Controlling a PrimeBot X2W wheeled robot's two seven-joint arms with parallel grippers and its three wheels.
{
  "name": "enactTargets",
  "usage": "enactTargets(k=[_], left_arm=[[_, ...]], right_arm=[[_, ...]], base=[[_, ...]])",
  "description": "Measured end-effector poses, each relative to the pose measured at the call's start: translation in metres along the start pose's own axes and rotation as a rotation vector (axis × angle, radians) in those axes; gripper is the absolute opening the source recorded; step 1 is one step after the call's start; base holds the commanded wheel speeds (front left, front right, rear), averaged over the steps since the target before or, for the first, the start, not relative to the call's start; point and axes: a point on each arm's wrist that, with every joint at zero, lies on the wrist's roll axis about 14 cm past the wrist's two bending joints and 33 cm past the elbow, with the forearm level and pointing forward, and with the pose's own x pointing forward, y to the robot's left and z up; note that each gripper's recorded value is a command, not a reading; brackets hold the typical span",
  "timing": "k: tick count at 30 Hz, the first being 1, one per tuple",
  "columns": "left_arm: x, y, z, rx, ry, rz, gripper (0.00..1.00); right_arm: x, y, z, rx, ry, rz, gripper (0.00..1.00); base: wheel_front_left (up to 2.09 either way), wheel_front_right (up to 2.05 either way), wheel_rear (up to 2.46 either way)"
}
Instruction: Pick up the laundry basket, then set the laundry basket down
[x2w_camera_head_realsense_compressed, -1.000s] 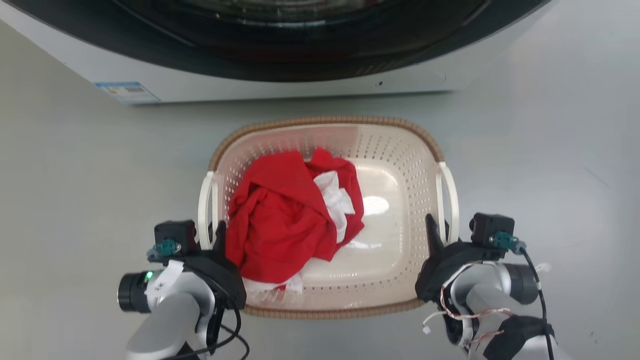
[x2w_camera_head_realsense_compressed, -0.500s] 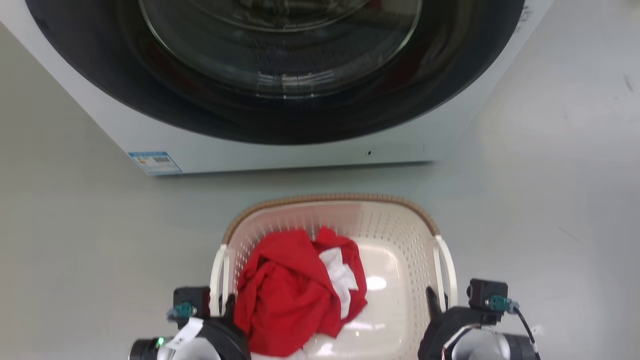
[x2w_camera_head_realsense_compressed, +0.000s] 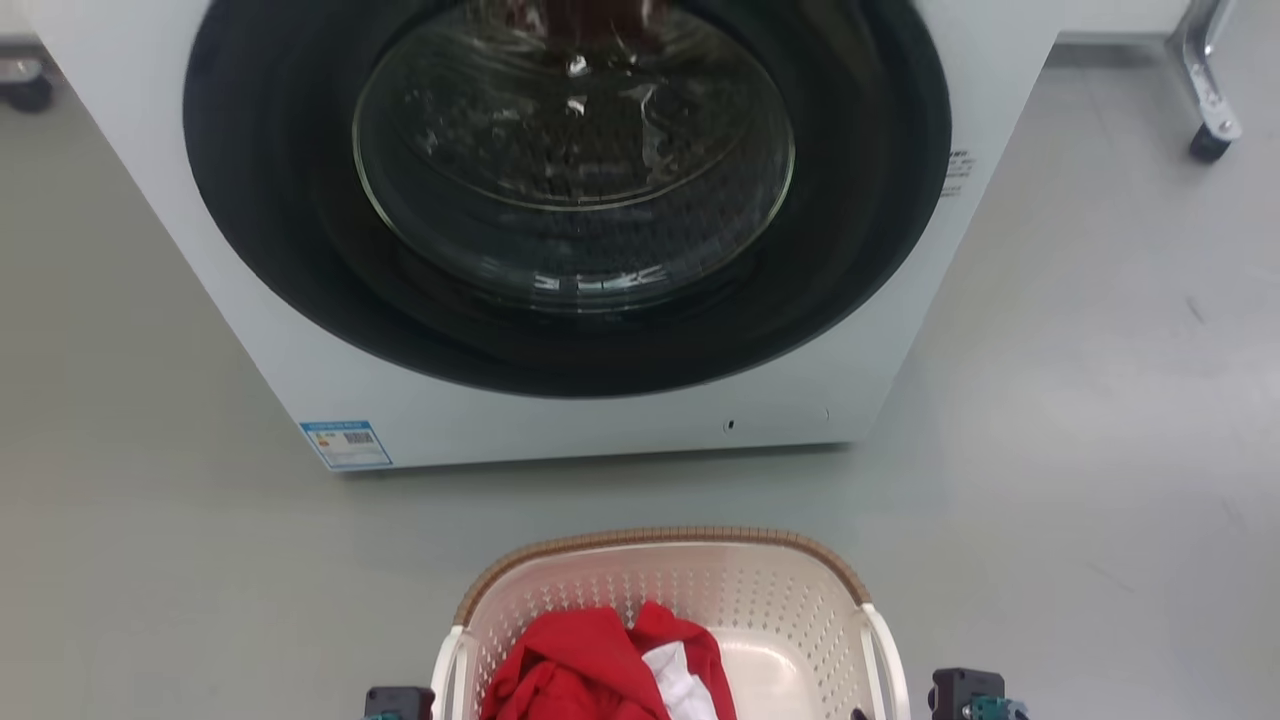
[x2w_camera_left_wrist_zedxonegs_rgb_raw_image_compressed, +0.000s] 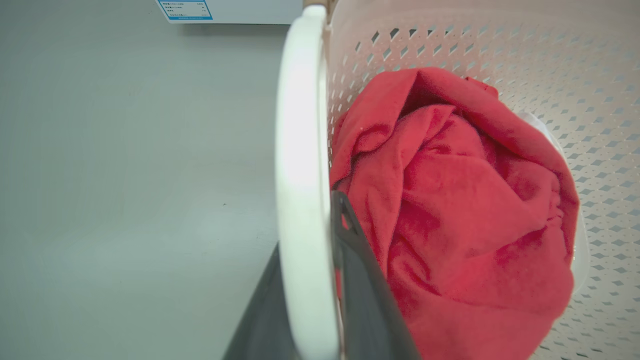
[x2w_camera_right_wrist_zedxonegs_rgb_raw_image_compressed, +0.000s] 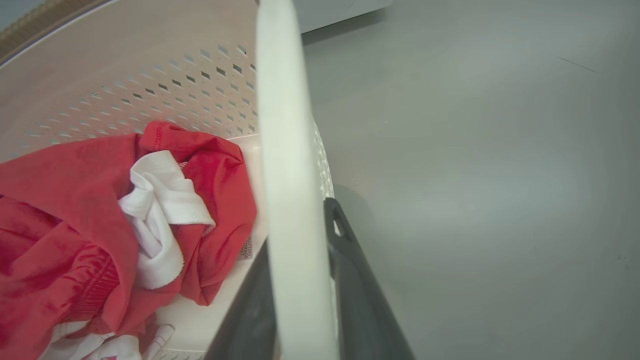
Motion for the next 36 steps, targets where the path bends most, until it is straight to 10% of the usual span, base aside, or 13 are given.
enactTargets(k=[36], left_arm=[[-0.039,-0.009,-0.028,0.024,0.044,0.001,0.0]], right_arm=[[-0.041,0.005,-0.035,0.047,0.054,0.003,0.0]], base=[[0.0,0.0,0.0]])
